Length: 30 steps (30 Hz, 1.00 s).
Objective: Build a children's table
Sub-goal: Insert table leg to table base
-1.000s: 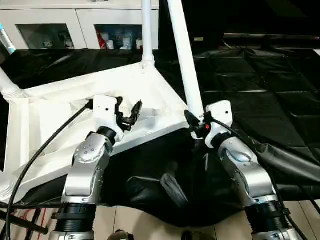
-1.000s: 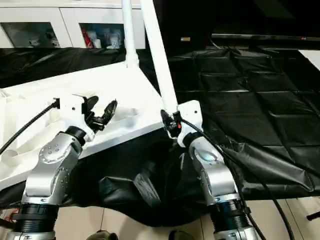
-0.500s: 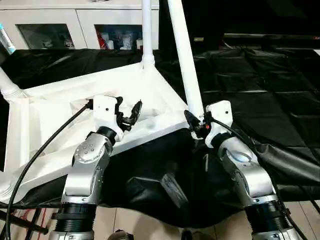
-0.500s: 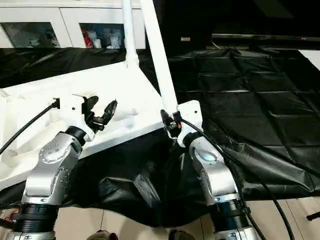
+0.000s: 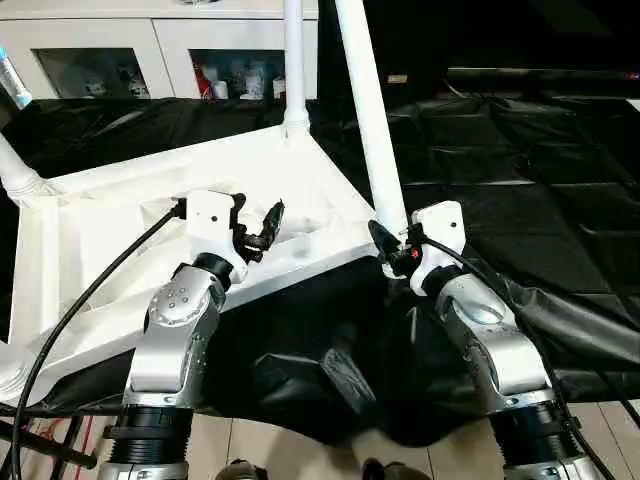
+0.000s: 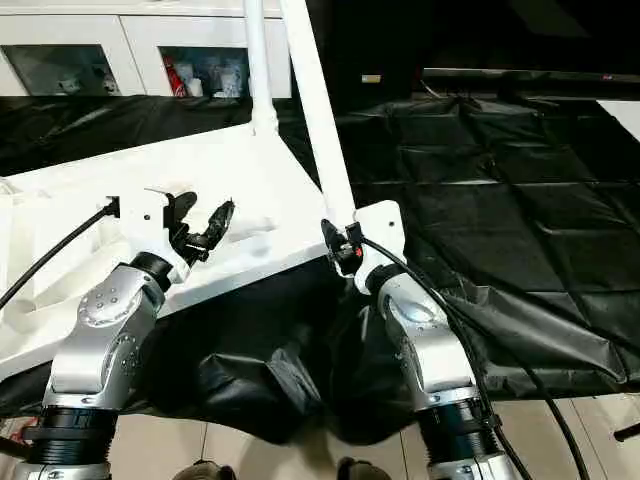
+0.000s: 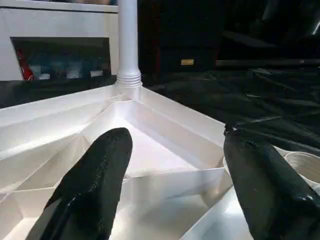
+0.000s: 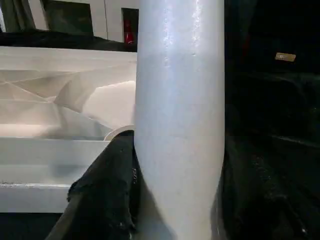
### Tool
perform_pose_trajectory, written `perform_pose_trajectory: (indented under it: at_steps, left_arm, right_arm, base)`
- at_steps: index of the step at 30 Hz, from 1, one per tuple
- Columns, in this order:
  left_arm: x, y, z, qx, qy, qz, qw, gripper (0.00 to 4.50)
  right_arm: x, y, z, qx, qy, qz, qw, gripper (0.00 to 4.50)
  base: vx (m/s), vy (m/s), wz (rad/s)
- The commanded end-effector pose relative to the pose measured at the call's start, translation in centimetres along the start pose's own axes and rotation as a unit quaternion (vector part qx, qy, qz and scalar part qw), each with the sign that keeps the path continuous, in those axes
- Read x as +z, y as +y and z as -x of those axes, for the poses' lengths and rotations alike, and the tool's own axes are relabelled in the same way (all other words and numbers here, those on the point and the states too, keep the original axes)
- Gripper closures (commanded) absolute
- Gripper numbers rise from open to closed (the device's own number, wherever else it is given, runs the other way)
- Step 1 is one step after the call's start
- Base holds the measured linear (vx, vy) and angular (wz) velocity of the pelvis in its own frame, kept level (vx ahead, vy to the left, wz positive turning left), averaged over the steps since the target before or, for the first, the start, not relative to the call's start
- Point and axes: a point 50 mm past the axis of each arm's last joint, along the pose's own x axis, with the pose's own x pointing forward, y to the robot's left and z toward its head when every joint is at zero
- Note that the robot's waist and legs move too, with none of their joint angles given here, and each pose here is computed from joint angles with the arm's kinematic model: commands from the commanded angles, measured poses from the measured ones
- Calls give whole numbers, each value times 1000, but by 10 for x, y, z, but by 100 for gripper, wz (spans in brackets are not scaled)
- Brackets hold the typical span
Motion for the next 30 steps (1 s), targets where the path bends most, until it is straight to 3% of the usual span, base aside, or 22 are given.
perform_pose_trajectory:
  at_steps: [1,30]
  left_arm:
    - [4,-2,-1,-2,-5,-5,1000,114]
    - [4,-2,-1,-2,-5,-5,1000,114]
  right_arm:
    - [3,-1,0,0,-9,1,1000,263]
    - [3,-1,0,0,-9,1,1000,263]
  base:
    - [0,0,0]
    - [0,0,0]
